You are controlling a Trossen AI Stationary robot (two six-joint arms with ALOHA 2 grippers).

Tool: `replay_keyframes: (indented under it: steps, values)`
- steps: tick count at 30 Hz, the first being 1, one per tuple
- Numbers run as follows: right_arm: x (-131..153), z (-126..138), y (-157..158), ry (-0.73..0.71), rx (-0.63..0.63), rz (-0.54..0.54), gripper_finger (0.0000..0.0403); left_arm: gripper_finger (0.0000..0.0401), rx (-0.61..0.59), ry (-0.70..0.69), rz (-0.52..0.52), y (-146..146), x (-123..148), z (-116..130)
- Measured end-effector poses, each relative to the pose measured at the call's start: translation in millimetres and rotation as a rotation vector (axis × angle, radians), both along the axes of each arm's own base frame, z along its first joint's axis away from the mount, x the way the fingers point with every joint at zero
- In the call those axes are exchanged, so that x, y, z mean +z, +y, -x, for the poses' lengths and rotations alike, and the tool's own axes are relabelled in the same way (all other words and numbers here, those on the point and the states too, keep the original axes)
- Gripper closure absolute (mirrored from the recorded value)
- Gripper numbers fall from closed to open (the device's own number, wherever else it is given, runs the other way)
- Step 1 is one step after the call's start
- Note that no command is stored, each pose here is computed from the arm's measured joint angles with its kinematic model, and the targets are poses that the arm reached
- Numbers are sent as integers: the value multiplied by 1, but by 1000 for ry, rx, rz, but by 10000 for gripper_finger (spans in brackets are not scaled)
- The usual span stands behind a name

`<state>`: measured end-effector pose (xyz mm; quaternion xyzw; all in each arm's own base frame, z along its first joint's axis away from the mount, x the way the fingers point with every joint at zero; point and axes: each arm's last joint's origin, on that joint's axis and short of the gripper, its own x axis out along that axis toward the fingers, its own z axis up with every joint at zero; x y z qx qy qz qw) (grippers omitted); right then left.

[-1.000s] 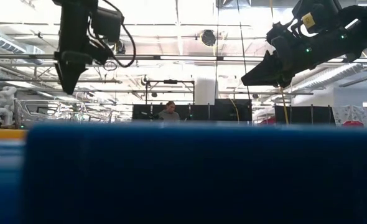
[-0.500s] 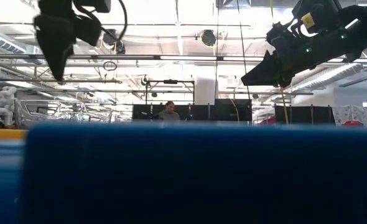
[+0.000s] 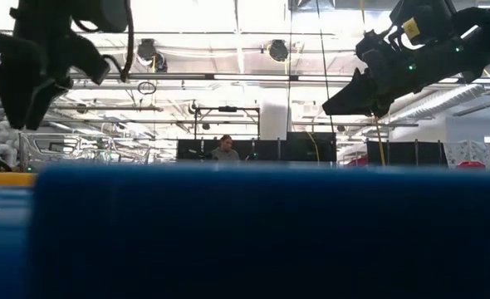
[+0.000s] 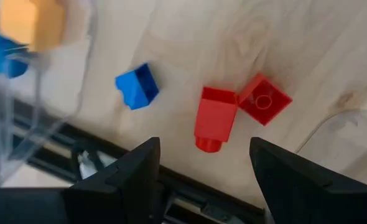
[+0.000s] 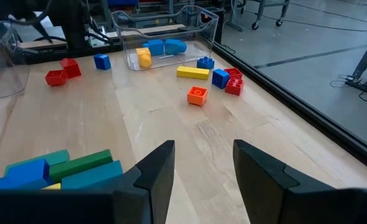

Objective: Sort blocks by size
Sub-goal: Put the red one stud game piece into the top left transparent bin

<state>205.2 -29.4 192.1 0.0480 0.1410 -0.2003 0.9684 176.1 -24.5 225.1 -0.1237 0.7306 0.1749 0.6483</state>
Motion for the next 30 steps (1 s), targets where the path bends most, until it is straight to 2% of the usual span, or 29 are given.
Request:
replay_keyframes:
  steps: [7, 12, 23, 30]
  values:
    - [0, 0, 0, -2, -1, -5, 255, 153, -5, 32, 31, -2, -33, 4]
    - [0, 0, 0, -3, -2, -8, 255, 153, -5, 65, 32, -1, -47, 11]
    - [0, 0, 0, -3, 2, -10, 255, 153, -35, 28, 52, -2, -52, 10]
    - [0, 0, 0, -3, 2, -10, 255, 153, -7, 33, 46, -2, -51, 9]
